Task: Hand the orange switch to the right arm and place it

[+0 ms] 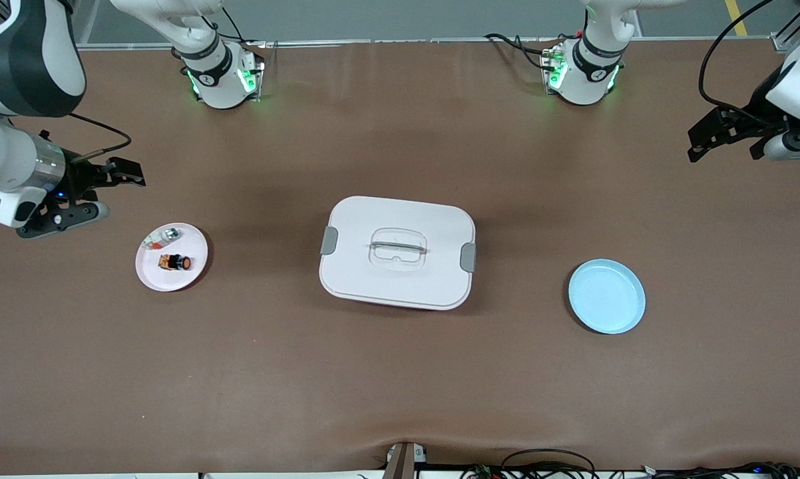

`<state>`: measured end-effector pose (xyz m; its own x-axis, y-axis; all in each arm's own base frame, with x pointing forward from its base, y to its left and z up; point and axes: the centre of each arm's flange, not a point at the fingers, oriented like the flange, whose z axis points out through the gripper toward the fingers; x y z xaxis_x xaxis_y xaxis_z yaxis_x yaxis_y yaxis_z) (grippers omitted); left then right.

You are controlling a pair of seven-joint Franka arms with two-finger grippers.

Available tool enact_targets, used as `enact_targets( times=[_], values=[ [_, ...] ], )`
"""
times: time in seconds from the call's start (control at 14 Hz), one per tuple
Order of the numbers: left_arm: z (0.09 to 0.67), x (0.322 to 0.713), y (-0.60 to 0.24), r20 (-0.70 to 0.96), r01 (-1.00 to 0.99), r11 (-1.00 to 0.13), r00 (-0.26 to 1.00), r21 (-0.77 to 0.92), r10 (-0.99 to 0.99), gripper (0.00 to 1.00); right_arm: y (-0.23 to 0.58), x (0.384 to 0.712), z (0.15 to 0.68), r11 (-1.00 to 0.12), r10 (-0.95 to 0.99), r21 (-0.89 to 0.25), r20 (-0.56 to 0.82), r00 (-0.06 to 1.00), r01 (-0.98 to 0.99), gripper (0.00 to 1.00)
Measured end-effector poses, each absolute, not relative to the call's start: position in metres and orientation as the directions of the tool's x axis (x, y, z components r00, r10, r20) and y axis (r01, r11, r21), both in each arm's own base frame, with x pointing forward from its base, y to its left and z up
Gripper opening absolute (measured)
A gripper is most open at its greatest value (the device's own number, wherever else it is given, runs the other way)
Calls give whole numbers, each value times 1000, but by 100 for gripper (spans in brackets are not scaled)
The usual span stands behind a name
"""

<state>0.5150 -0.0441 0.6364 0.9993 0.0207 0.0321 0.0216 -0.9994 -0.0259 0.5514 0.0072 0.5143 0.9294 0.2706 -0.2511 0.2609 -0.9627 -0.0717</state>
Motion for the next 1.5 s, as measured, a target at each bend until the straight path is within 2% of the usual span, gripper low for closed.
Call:
enact_targets(
  times=[0.79,1.0,1.5],
  values=[
    [631,518,-44,21,21,-999,1000,-26,21,100,-12,562,595,-993,117,-12,-130,985,116,100],
    [631,518,-45,20,20,-999,1000,-26,20,100,-27,557,606,-1000,28,-5,-146,989,28,100],
    [631,518,-45,21,20,-999,1000,-26,20,100,-48,555,611,-1000,-21,-17,-140,990,-23,100]
  ],
)
